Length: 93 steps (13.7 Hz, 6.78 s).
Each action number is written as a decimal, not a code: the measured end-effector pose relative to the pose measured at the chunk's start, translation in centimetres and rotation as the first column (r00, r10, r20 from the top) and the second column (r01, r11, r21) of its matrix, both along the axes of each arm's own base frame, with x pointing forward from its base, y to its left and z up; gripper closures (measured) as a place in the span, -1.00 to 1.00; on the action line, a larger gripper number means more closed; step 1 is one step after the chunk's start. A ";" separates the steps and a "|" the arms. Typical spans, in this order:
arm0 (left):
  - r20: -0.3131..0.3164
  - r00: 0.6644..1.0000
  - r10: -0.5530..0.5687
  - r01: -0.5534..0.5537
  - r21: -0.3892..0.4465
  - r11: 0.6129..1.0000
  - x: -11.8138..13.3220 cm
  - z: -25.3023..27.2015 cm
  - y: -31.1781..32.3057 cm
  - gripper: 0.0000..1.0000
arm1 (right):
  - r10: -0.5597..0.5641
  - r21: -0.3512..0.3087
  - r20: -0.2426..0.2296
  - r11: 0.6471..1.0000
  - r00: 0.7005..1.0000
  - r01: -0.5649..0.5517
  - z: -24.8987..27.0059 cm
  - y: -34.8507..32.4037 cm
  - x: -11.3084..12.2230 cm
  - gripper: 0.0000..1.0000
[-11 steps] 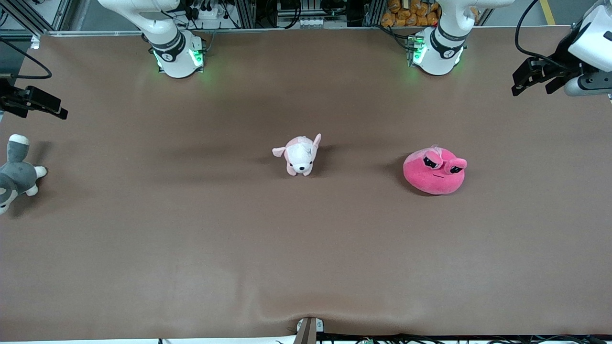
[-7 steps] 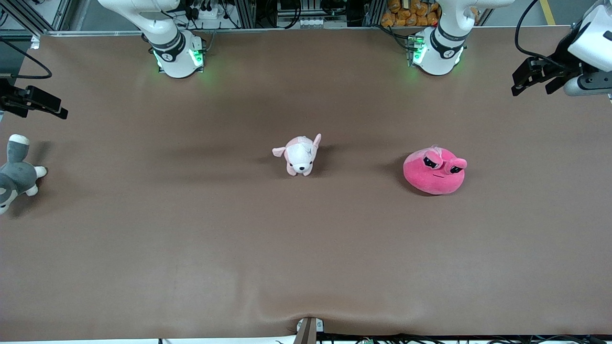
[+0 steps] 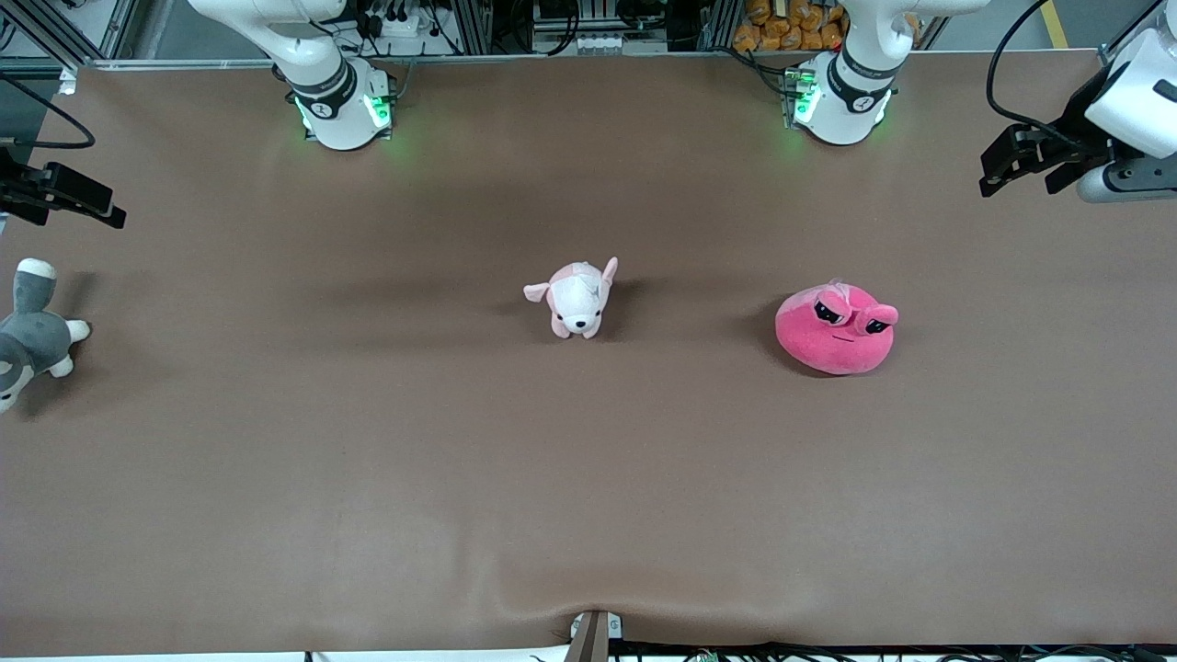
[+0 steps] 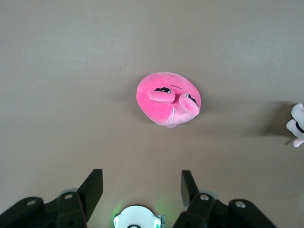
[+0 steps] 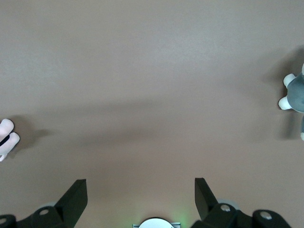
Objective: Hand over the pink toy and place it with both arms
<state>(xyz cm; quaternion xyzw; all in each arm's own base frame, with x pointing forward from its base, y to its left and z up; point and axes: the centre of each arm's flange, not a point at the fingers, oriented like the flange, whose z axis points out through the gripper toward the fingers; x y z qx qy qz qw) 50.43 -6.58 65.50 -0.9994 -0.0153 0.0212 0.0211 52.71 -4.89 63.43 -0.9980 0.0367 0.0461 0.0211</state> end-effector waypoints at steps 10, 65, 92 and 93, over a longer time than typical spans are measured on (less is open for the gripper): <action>-0.054 0.998 0.020 -0.019 0.012 1.000 0.1 -2.0 -1.0 -0.50 | 0.004 0.000 0.001 1.000 1.000 -0.004 0.1 0.1 0.0 -1.00; -0.223 0.333 0.916 -0.921 0.129 0.367 4.9 -27.9 4.7 -0.50 | -0.003 0.000 -0.013 1.000 1.000 0.003 -0.6 -0.5 0.3 -1.00; -0.357 0.210 0.910 -0.967 0.063 0.247 5.4 -25.5 2.9 0.81 | -0.004 0.000 -0.015 1.000 1.000 0.004 -0.6 -0.5 0.3 -1.00; -0.355 0.191 0.915 -0.971 0.068 0.229 5.5 -23.8 1.4 0.81 | -0.004 0.000 -0.015 1.000 1.000 0.004 -0.7 -0.6 0.3 -1.00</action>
